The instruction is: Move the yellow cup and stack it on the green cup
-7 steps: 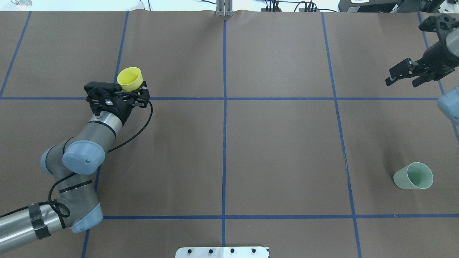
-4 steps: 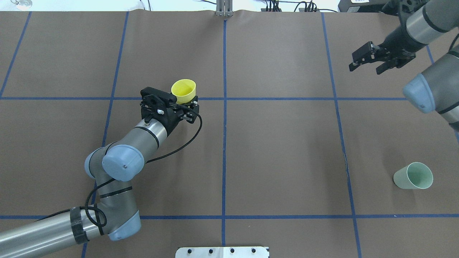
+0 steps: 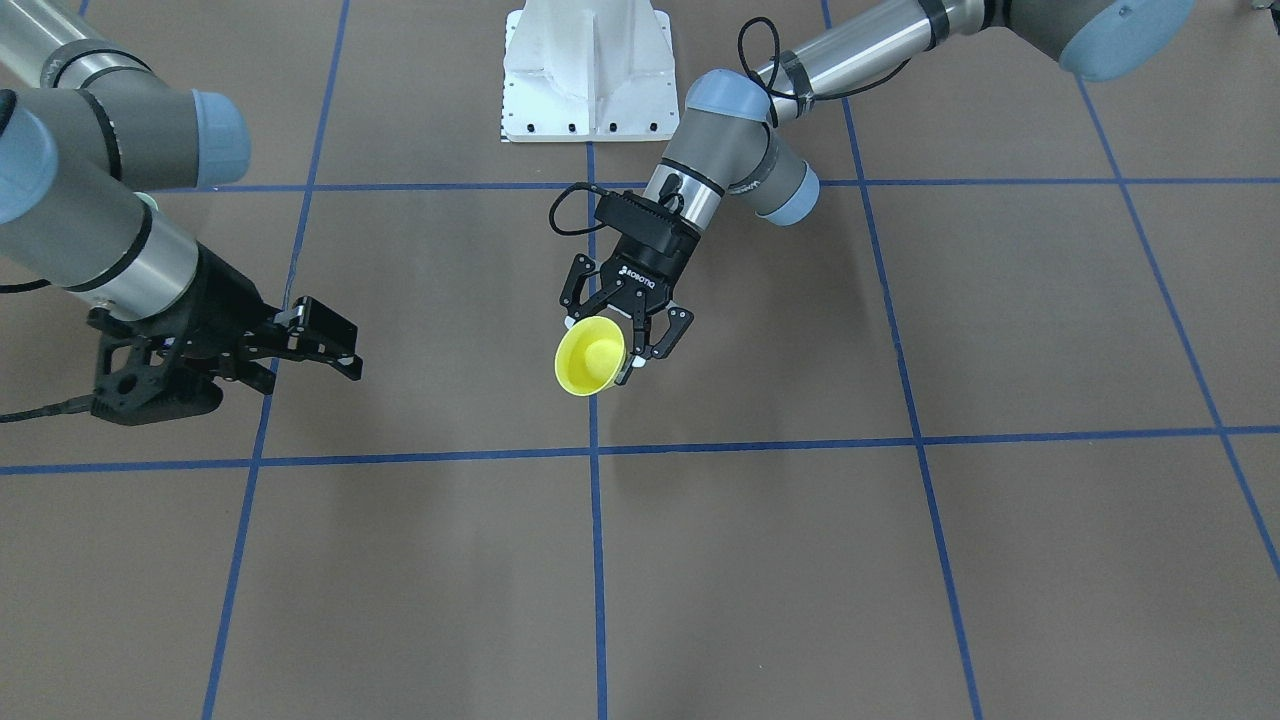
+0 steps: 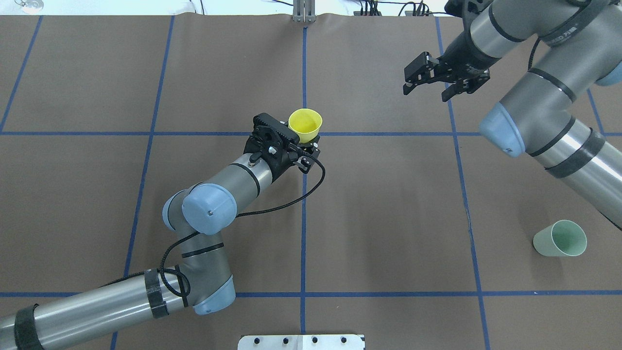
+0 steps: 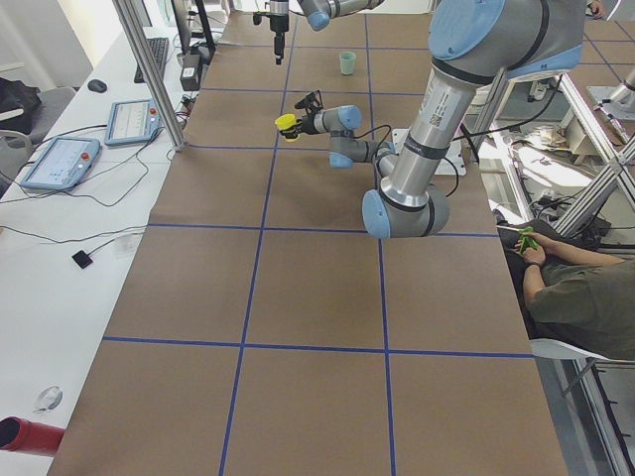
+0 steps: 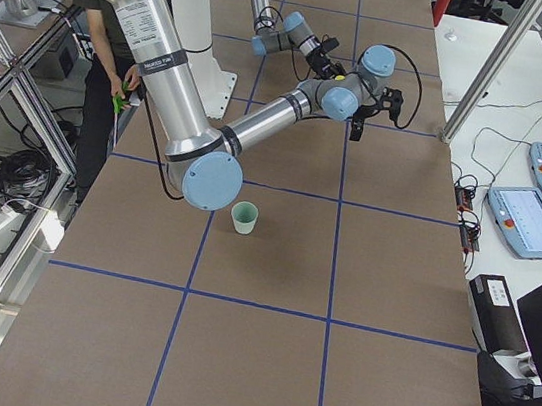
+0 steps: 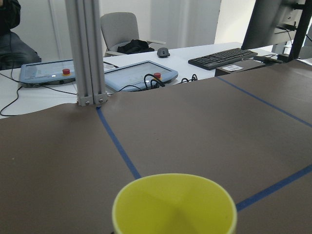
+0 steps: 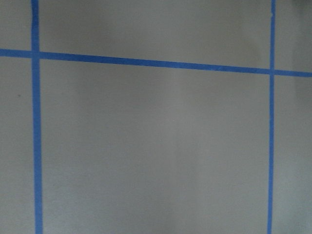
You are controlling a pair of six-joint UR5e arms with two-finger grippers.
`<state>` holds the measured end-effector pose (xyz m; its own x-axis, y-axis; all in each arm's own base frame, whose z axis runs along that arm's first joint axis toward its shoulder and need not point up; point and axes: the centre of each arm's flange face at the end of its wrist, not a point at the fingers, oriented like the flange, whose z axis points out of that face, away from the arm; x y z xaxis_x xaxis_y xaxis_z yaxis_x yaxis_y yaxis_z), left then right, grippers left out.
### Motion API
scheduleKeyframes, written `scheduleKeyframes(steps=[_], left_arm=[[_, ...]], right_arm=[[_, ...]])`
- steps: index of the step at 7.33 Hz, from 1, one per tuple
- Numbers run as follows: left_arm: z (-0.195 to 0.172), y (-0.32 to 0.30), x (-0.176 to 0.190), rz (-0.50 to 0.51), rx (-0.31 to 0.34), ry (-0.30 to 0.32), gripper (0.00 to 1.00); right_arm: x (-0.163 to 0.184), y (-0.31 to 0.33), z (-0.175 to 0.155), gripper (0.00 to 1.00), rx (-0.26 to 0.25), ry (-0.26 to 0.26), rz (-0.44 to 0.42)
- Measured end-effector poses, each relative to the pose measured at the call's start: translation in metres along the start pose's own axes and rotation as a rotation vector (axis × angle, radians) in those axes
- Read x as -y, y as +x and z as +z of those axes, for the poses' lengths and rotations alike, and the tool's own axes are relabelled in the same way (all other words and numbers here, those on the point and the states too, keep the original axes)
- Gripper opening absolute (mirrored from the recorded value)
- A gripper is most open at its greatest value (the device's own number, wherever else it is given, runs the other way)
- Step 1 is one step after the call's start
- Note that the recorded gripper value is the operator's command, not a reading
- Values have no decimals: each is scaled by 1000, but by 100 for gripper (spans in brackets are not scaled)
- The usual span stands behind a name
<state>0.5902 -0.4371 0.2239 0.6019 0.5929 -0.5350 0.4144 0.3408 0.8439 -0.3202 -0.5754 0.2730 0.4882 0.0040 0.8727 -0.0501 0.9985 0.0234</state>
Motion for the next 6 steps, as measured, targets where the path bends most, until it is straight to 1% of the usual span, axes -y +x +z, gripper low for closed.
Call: scheduleKeyframes(steps=[1,3,4,6], left_arm=[[10,-1,-3,11,-21,35,57],[28,7,0,3,-39,82,58],[30,7,-1,-5,-49,101,58],[28,7,-4,-19,-65,127,58]], right_arm=[[-9,-24,9,98,13,-13,14],[-25,-62,24,97,33,-41,37],[-30,-78,32,97,35,-46,53],[-25,-113,44,95,35,-45,104]])
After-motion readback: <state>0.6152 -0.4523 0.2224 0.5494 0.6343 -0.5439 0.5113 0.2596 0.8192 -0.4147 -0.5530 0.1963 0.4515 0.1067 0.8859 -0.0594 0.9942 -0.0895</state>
